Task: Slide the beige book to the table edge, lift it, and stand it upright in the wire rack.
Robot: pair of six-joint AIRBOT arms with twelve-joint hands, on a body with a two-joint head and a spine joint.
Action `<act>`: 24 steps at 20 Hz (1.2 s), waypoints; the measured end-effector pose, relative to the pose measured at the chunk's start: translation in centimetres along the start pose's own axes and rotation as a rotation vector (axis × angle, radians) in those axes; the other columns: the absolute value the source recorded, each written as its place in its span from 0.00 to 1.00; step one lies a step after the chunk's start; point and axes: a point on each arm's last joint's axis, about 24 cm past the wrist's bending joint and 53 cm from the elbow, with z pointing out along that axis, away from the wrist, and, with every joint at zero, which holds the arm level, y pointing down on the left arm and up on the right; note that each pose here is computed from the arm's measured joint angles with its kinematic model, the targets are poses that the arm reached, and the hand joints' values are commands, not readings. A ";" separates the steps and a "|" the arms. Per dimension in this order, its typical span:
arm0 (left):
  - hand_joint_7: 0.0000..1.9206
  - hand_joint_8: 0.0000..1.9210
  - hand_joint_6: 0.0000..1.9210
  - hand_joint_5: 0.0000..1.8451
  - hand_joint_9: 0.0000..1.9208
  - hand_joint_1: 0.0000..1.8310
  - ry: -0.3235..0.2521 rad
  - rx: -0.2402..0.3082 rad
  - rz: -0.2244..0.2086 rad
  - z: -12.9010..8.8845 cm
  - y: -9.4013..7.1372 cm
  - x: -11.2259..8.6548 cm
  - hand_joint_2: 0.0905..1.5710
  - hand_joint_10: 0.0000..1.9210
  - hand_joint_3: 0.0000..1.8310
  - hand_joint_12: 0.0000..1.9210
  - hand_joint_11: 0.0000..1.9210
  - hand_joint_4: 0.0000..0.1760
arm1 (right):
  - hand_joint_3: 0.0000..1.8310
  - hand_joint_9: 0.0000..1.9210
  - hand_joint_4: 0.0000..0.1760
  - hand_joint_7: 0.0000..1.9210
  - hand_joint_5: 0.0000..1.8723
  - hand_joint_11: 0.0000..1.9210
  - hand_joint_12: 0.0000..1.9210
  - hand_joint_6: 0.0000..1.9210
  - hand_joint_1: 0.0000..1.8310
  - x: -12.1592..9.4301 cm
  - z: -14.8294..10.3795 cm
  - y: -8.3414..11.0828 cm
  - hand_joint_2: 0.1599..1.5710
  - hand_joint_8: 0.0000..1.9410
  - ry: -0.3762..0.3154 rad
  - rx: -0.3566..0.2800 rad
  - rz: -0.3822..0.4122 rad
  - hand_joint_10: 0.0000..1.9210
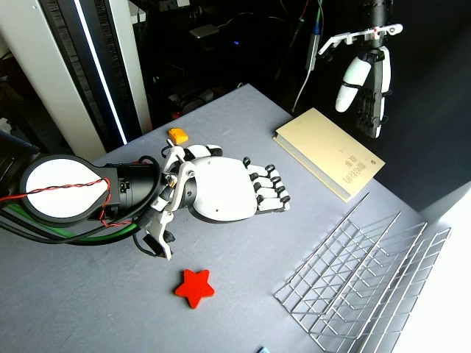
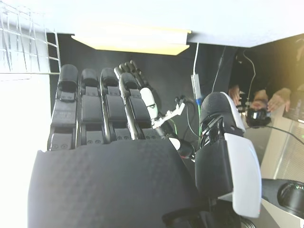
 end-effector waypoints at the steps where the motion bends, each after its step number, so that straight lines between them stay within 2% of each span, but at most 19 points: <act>1: 0.00 0.00 0.00 0.00 0.01 0.47 -0.001 0.007 0.003 -0.1 -0.1 0.0 0.71 0.00 0.00 0.11 0.00 0.00 | 0.00 0.04 0.00 0.05 0.06 0.00 0.18 0.00 0.00 0.0 0.0 0.0 0.71 0.00 0.000 -0.001 0.000 0.00; 3: 0.00 0.00 0.00 0.00 0.00 0.47 0.014 0.029 -0.017 -0.1 -0.4 0.7 0.71 0.00 0.00 0.06 0.00 0.00 | 0.00 0.04 0.00 0.05 0.05 0.00 0.19 0.00 0.00 0.1 0.0 0.0 0.71 0.00 0.002 -0.001 0.001 0.00; 5: 0.00 0.00 0.00 0.00 0.00 0.49 0.036 0.032 -0.045 0.2 0.4 2.1 0.70 0.00 0.00 0.11 0.00 0.00 | 0.00 0.04 0.00 0.05 0.06 0.00 0.18 0.00 0.00 0.3 0.1 0.1 0.70 0.00 0.006 -0.003 -0.005 0.00; 7: 0.00 0.00 0.00 0.00 0.00 0.48 0.044 0.028 -0.061 0.7 0.8 2.6 0.71 0.00 0.00 0.09 0.00 0.00 | 0.00 0.05 0.00 0.06 0.06 0.00 0.19 0.00 0.00 0.3 0.1 0.3 0.70 0.00 0.007 -0.007 -0.003 0.00; 8: 0.00 0.00 0.00 0.00 0.00 0.48 0.043 0.037 -0.066 0.9 0.5 2.5 0.71 0.00 0.00 0.10 0.00 0.00 | 0.00 0.04 0.00 0.05 0.06 0.00 0.16 0.00 0.00 0.4 0.1 0.3 0.71 0.00 0.007 -0.007 -0.004 0.00; 10: 0.00 0.00 0.00 0.00 0.00 0.48 0.033 0.070 -0.075 1.3 -0.5 2.1 0.70 0.00 0.00 0.11 0.00 0.00 | 0.00 0.05 0.00 0.06 0.06 0.00 0.17 0.00 0.00 0.4 0.1 0.5 0.71 0.00 0.008 -0.010 -0.003 0.00; 11: 0.00 0.00 0.00 0.00 0.00 0.49 0.027 0.077 -0.077 1.5 -0.8 1.8 0.71 0.00 0.00 0.05 0.00 0.00 | 0.00 0.05 0.00 0.06 0.06 0.00 0.18 0.00 0.00 0.4 0.1 0.5 0.71 0.00 0.008 -0.013 -0.003 0.00; 14: 0.00 0.00 0.00 0.00 0.01 0.47 0.011 0.080 -0.079 2.3 -1.1 1.0 0.71 0.00 0.00 0.09 0.00 0.00 | 0.00 0.04 0.00 0.05 0.05 0.00 0.17 0.00 0.00 0.5 0.1 0.6 0.70 0.00 0.008 -0.013 -0.004 0.00; 16: 0.00 0.00 0.00 0.00 0.00 0.49 -0.005 0.079 -0.081 2.8 -1.2 0.3 0.71 0.00 0.00 0.06 0.00 0.00 | 0.00 0.04 0.00 0.06 0.06 0.00 0.17 0.00 0.00 0.5 0.1 0.6 0.70 0.00 0.009 -0.013 -0.006 0.00; 19: 0.00 0.00 0.00 0.00 0.00 0.46 -0.035 0.085 -0.068 3.1 -1.4 -1.0 0.72 0.00 0.00 0.03 0.00 0.00 | 0.00 0.06 0.00 0.07 0.07 0.00 0.21 0.00 0.00 0.5 0.1 0.6 0.71 0.00 0.009 -0.014 -0.006 0.00; 24: 0.00 0.00 0.00 0.00 0.00 0.48 -0.027 0.092 -0.065 4.1 -1.7 -0.4 0.70 0.00 0.00 0.01 0.01 0.00 | 0.00 0.06 0.00 0.07 0.07 0.00 0.21 0.00 0.00 0.6 0.2 1.0 0.71 0.00 0.012 -0.023 -0.007 0.00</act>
